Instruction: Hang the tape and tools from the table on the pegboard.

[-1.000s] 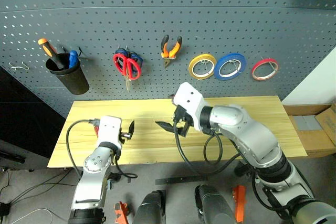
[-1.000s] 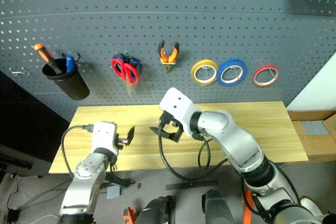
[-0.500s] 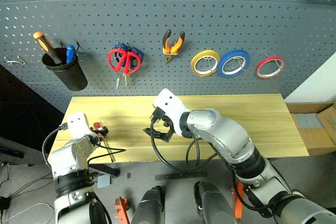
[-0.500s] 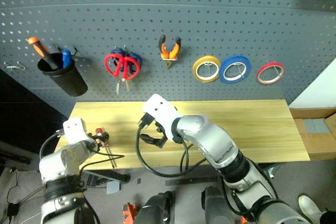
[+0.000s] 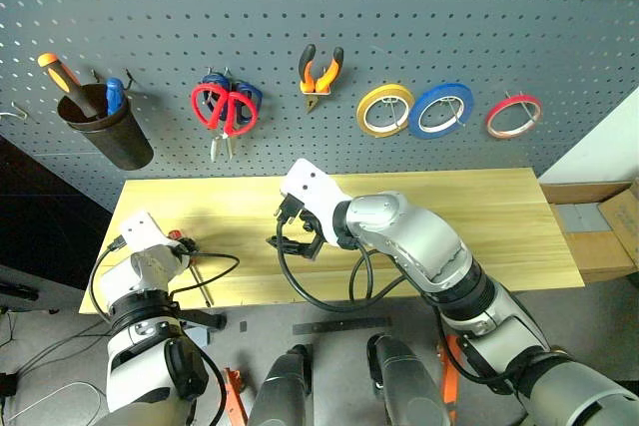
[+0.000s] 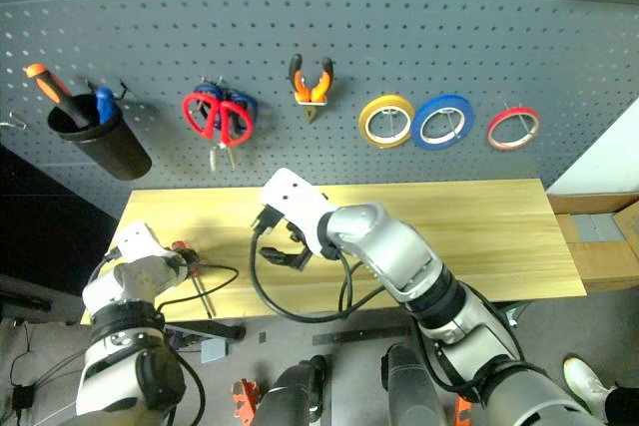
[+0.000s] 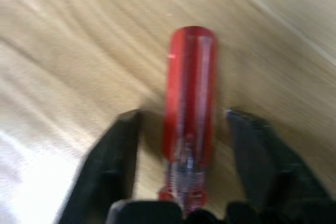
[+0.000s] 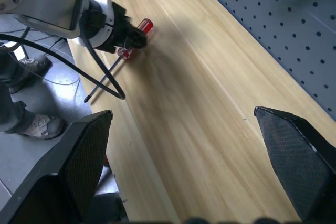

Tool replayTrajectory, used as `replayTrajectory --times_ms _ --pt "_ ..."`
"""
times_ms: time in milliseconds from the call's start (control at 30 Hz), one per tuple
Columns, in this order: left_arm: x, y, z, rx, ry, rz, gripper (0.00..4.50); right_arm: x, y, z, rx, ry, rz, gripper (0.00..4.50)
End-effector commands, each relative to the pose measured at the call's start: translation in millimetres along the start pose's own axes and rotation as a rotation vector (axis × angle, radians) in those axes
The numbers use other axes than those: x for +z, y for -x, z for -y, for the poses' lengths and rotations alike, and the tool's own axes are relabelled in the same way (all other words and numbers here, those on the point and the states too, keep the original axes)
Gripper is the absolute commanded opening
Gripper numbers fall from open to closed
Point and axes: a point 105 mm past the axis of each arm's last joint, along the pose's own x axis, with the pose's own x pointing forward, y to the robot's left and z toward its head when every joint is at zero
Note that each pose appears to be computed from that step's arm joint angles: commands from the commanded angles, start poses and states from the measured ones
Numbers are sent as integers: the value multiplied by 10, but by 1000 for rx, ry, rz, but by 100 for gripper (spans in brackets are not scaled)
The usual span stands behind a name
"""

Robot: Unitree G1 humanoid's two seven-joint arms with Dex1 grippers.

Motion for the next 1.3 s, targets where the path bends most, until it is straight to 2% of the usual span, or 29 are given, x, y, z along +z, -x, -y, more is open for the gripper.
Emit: replayTrajectory --times_ms 33,67,167,233,333,500,600,700,767,900,1033,1167,1300 --pt "-195 5 -76 13 28 -59 103 180 19 -9 2 62 58 450" --pt "-201 29 -91 13 29 -56 84 209 27 5 -2 65 66 450" --pt "-137 134 -89 5 -6 5 85 255 57 36 -7 63 87 450" --pt "163 287 -67 8 -51 204 85 263 100 58 -13 65 101 450" --pt "433 597 9 -9 -157 415 85 291 205 108 -36 80 141 450" --pt "549 1064 88 -12 -222 633 85 383 409 50 -15 170 271 450" --pt "591 1240 238 -58 -246 729 85 430 420 35 3 171 300 450" --pt "666 1520 579 -165 -291 851 85 583 424 104 -32 197 365 450" --pt "765 1656 684 -196 -296 915 85 634 427 137 -40 202 385 450" --pt "1072 1934 884 -265 -339 1068 85 709 461 163 -38 201 418 450" --pt "1585 2351 1112 -346 -381 1280 85 794 484 170 -27 204 448 450" --pt "1912 2513 1117 -338 -378 1365 85 878 487 225 -44 206 467 450" --pt "2313 2543 953 -258 -338 1400 85 937 479 285 -66 209 475 450"
